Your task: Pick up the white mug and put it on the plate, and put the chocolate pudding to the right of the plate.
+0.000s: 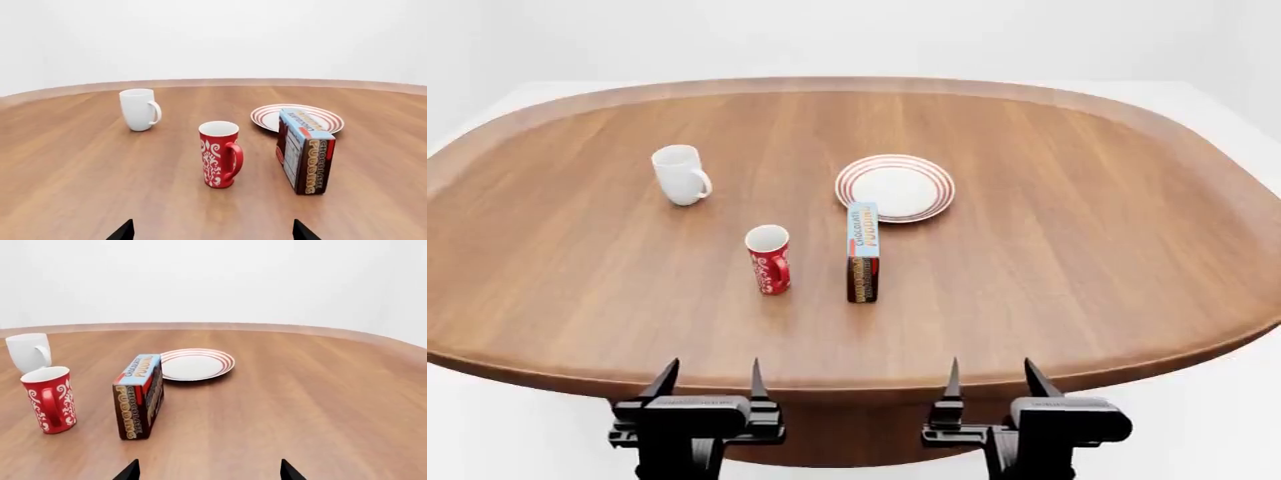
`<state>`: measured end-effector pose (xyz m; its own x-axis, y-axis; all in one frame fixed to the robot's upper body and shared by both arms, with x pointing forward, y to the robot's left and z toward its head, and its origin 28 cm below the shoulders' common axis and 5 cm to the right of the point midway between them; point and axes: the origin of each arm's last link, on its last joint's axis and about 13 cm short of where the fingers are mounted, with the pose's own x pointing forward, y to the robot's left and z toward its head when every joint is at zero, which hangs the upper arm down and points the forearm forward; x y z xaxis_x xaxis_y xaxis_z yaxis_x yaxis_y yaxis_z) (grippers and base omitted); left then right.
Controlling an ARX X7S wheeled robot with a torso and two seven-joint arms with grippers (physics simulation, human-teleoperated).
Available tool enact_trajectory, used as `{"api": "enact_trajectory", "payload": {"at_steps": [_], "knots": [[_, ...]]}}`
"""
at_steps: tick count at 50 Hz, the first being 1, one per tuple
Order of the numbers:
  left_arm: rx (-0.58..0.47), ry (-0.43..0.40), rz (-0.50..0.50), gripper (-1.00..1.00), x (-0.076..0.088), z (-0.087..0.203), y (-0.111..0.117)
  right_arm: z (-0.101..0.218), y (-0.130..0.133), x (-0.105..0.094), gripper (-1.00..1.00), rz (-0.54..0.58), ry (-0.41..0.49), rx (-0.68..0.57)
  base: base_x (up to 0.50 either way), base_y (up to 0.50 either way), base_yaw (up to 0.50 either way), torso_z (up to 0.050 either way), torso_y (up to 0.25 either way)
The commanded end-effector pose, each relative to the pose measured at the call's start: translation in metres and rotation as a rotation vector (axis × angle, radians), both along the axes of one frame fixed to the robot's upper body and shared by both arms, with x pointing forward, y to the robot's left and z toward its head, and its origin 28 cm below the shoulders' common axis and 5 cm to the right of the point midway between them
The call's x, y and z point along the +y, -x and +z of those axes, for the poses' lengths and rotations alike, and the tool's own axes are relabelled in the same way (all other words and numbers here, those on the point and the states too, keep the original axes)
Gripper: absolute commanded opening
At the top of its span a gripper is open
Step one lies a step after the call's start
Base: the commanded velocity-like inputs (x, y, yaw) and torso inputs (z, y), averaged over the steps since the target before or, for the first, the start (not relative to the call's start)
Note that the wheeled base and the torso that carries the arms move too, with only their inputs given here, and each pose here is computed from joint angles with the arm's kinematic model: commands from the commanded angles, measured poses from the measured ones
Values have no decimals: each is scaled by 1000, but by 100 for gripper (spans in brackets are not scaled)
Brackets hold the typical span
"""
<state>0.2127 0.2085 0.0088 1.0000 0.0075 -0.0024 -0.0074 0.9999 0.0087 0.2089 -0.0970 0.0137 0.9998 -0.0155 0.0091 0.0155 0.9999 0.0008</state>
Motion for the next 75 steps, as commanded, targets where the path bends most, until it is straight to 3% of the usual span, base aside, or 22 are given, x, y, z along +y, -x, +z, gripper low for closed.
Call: {"api": "enact_trajectory", "payload": {"at_steps": [1,6,7,9,14,23,32,47,75], "knots": [[-111,-41,65,100,9,27,-2,27,-5,-10,100,-53,-8,-98,0,0,0,0,0],[-243,-68,133,100,18,58,1,66,-7,-21,100,-115,-11,-253,0,0,0,0,0],[-293,-86,161,100,21,67,3,88,-5,-27,100,-141,-56,-348,0,0,0,0,0],[-388,-113,214,100,26,87,8,101,-3,-31,100,-144,-57,-409,0,0,0,0,0],[-586,-158,336,100,40,128,24,148,15,-43,100,-163,-80,-723,0,0,0,0,0],[-776,-188,443,100,51,165,48,186,36,-54,100,-200,-84,-1040,0,0,0,0,0],[-886,-192,514,100,56,180,62,196,44,-55,100,-201,-71,-1135,0,0,0,0,0],[-952,-158,597,100,64,189,72,208,56,-55,100,-205,-86,-1259,167,0,0,0,0],[-954,-140,579,100,62,189,74,207,58,-47,100,-99,-88,-1241,500,0,0,0,0]]}}
